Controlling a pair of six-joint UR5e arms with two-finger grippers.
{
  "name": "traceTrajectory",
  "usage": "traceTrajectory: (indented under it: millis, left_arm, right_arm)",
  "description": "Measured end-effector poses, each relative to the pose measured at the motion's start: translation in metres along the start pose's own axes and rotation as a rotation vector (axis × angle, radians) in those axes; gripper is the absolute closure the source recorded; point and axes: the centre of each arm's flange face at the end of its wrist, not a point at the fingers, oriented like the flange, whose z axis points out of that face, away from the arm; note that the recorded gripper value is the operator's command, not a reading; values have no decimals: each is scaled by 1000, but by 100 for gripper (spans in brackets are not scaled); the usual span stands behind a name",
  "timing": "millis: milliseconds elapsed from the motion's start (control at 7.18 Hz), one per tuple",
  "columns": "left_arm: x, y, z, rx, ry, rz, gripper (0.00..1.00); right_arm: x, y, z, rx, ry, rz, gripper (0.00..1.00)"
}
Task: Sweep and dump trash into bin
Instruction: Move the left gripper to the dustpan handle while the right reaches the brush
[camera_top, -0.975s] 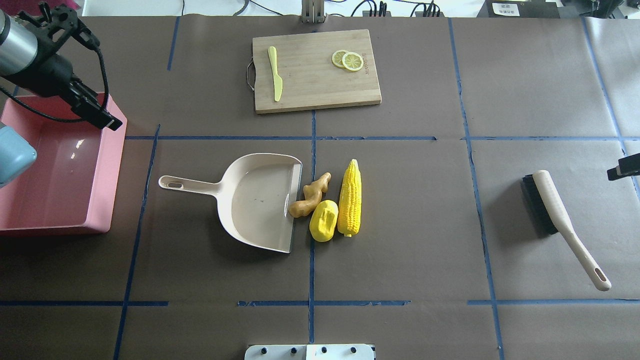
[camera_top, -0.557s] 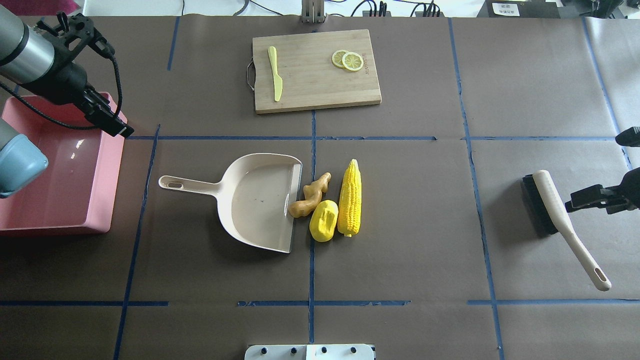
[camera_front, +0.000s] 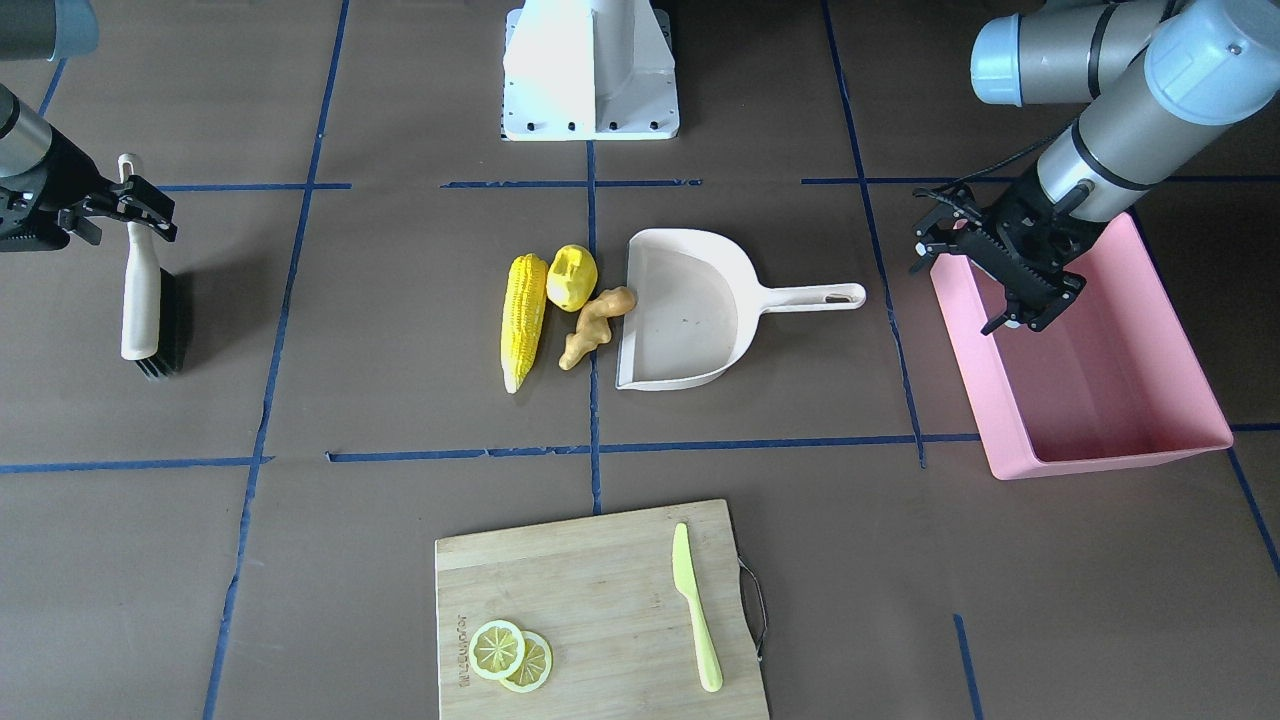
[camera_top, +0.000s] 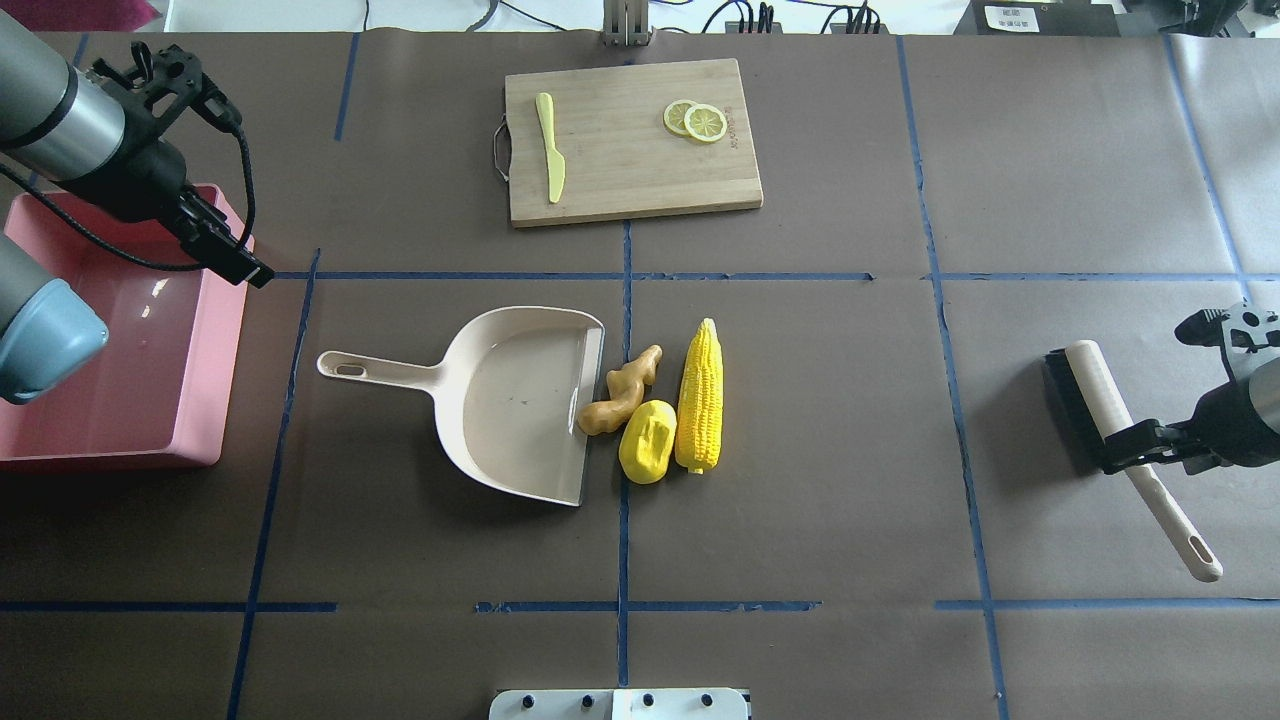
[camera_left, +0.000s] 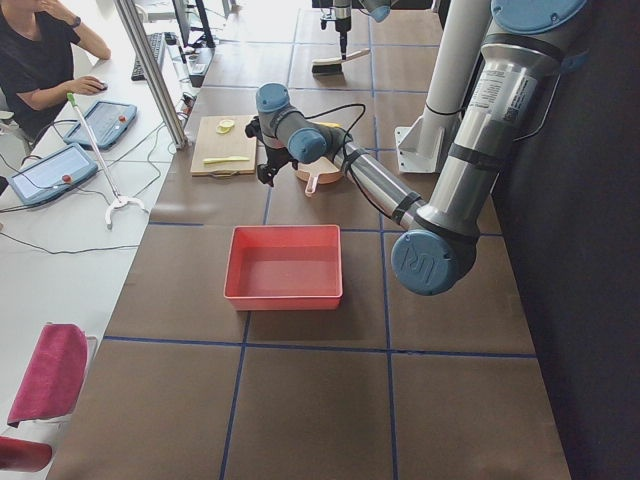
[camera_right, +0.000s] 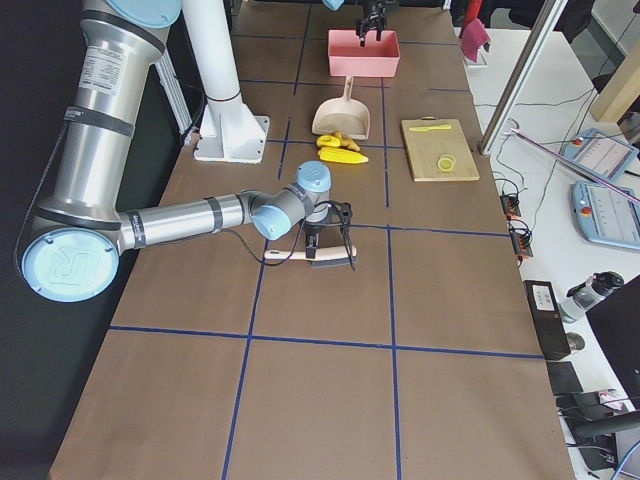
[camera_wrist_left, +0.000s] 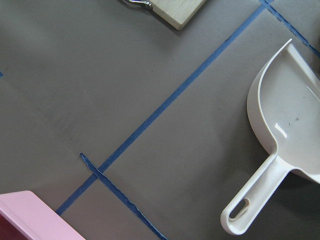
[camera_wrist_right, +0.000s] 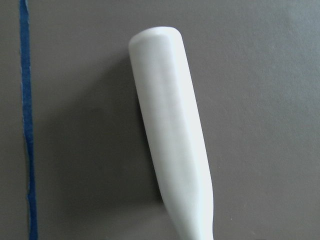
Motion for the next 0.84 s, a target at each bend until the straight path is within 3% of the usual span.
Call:
traceTrajectory:
  millis: [139, 418, 557, 836]
  left_arm:
    - [2, 0, 5, -8, 6, 3, 0]
    - [6, -1, 7, -8, 11, 10, 0]
    - [8, -2, 6, -5, 11, 14, 0]
    - [9, -2, 5, -2, 12, 17, 0]
  right_arm:
    - [1, 4, 9, -20, 11, -3, 13]
    - [7, 10, 19, -43, 31, 0, 49]
    - [10, 11, 21, -47, 38, 4, 53]
    - [10, 14, 26, -59, 44, -1, 52]
